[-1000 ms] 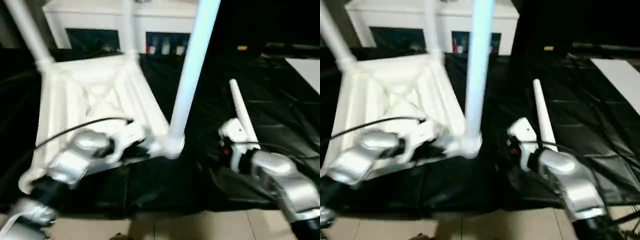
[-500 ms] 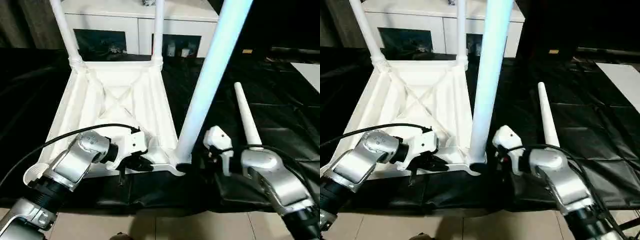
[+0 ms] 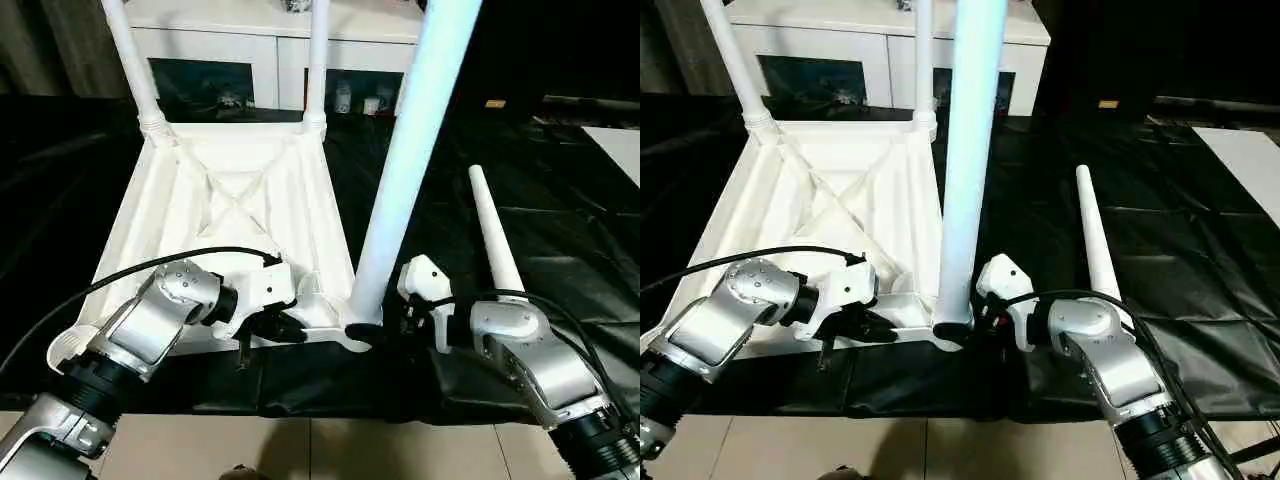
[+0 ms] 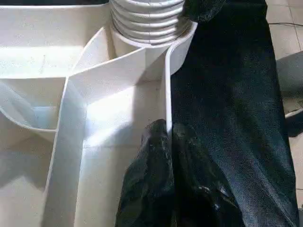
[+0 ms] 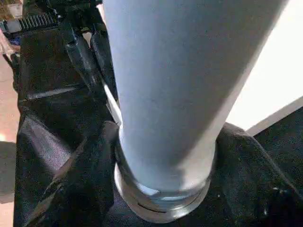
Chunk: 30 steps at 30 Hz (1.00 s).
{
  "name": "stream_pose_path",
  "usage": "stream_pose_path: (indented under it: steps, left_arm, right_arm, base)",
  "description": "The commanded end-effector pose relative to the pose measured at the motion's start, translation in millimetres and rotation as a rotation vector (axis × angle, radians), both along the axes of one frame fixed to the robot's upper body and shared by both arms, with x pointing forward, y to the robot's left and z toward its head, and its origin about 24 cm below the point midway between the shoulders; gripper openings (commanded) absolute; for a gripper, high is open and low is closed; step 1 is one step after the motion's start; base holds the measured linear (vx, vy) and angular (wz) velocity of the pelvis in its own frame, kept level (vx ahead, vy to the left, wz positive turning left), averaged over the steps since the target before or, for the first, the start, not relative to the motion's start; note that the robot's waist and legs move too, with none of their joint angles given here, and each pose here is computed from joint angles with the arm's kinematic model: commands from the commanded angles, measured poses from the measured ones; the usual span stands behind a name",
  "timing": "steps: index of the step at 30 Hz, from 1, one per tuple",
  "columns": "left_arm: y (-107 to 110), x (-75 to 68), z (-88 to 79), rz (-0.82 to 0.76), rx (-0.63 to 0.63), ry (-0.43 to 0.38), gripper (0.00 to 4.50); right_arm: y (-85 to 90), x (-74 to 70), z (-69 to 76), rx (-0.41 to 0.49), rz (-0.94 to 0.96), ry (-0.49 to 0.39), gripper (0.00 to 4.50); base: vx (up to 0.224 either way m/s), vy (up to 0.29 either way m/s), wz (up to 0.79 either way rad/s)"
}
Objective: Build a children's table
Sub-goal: Rotate leg to tighten
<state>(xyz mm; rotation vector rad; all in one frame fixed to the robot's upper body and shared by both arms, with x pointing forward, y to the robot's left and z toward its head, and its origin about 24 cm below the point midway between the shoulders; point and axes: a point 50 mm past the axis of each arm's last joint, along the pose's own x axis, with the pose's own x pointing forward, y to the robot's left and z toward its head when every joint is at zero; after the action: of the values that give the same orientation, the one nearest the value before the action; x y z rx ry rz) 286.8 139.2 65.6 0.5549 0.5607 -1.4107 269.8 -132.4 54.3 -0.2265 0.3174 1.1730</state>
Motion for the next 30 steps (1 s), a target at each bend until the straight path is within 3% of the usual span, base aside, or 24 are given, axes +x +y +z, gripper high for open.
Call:
stream_pose_path:
  steps: [1,7,10,13,17,21,22,23,24,28,30]
  left_arm:
    - [-6.5,-1.2,1.4,-0.057,0.011,-0.001,0.0]
    - [-13.7,10.1,-3.7,0.106,-0.035,-0.025,0.0]
    - [-18.7,16.8,-4.2,0.183,-0.059,-0.044,0.0]
    - [-41.8,33.2,-9.3,0.401,-0.115,-0.057,0.0]
    - [-63.0,45.6,-15.3,0.622,-0.124,-0.094,0.0]
    - [-82.4,48.7,-20.0,0.666,-0.112,-0.158,0.0]
    - [-83.9,49.0,-20.5,0.659,-0.103,-0.165,0.0]
    - [-82.5,50.4,-19.3,0.639,-0.073,-0.204,0.0]
    - [-79.2,50.9,-18.1,0.631,-0.07,-0.207,0.0]
    - [-69.9,52.2,-17.0,0.623,-0.063,-0.21,0.0]
    - [-62.6,52.8,-16.2,0.609,-0.053,-0.225,0.0]
  right_arm:
    - [0.0,-0.5,-0.4,0.021,0.007,0.007,2.71]
    - [-6.3,16.8,-24.1,-0.002,-0.327,0.03,2.67]
    - [-5.6,22.4,-29.4,0.01,-0.432,0.041,2.67]
    - [1.5,41.1,-44.5,0.045,-0.812,0.108,2.66]
    - [18.8,51.2,-52.0,0.039,-1.031,0.138,2.66]
    - [54.0,57.4,-45.7,0.043,-0.987,0.1,2.66]
    - [58.8,59.3,-41.8,0.064,-0.973,0.082,2.66]
    - [64.9,61.0,-33.7,0.148,-0.922,0.081,2.66]
    - [63.0,62.2,-28.6,0.19,-0.919,0.071,3.22]
    - [55.2,64.2,-20.0,0.208,-0.917,0.005,3.42]
    - [50.0,64.0,-14.8,0.219,-0.896,-0.027,3.78]
  base:
    - [0.0,0.0,0.0]
    - [0.0,0.0,0.0]
    - [0.0,0.0,0.0]
    - [0.0,0.0,0.0]
    - [0.0,0.0,0.0]
    - [0.0,0.0,0.0]
    - [0.0,0.0,0.0]
    - [0.0,0.0,0.0]
    - [0.0,0.0,0.0]
    - [0.0,0.0,0.0]
    - [0.0,0.0,0.0]
